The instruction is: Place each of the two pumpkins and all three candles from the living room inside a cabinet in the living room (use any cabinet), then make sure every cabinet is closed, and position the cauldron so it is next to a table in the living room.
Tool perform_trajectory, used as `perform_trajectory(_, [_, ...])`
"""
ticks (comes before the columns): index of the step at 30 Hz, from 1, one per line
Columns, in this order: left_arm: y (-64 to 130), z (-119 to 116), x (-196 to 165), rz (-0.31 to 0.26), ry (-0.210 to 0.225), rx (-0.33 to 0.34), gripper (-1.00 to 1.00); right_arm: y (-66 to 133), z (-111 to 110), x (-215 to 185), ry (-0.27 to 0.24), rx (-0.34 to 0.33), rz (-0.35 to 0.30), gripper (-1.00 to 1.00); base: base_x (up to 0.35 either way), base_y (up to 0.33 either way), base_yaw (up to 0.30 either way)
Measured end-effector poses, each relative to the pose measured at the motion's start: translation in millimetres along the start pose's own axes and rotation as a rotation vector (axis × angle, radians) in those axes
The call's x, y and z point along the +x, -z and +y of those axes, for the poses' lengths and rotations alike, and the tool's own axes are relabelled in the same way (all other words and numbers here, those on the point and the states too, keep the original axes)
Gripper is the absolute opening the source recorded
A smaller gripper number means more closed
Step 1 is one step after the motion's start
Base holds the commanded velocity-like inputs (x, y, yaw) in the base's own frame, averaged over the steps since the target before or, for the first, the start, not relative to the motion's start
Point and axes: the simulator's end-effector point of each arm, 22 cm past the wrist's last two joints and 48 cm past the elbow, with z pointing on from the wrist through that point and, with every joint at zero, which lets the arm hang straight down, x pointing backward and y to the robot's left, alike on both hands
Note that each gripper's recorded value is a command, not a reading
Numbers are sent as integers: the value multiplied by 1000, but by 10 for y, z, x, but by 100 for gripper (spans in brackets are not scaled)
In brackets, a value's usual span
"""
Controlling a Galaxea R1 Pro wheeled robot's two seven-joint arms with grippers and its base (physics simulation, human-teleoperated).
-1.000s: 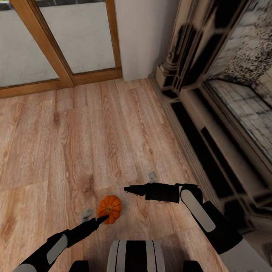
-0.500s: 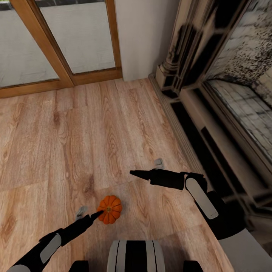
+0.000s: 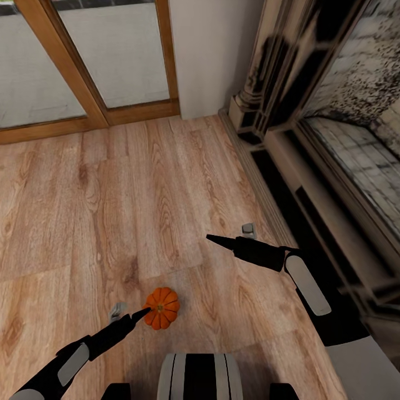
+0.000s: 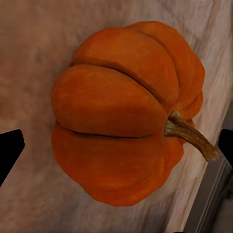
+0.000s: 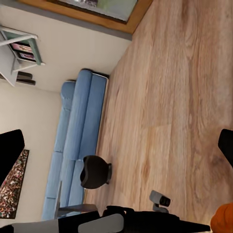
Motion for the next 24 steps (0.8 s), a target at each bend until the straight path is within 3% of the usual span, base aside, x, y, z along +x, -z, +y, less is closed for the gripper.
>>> perform_trajectory(6, [8,-3,-11,-2,-1,3,100,0,1,-1,0,-1,0,100,0,0,0])
perform_trajectory(24, [-55,257,196,35,36,-32,100,-19,-328,151,-59,16,10,100,0,0,0])
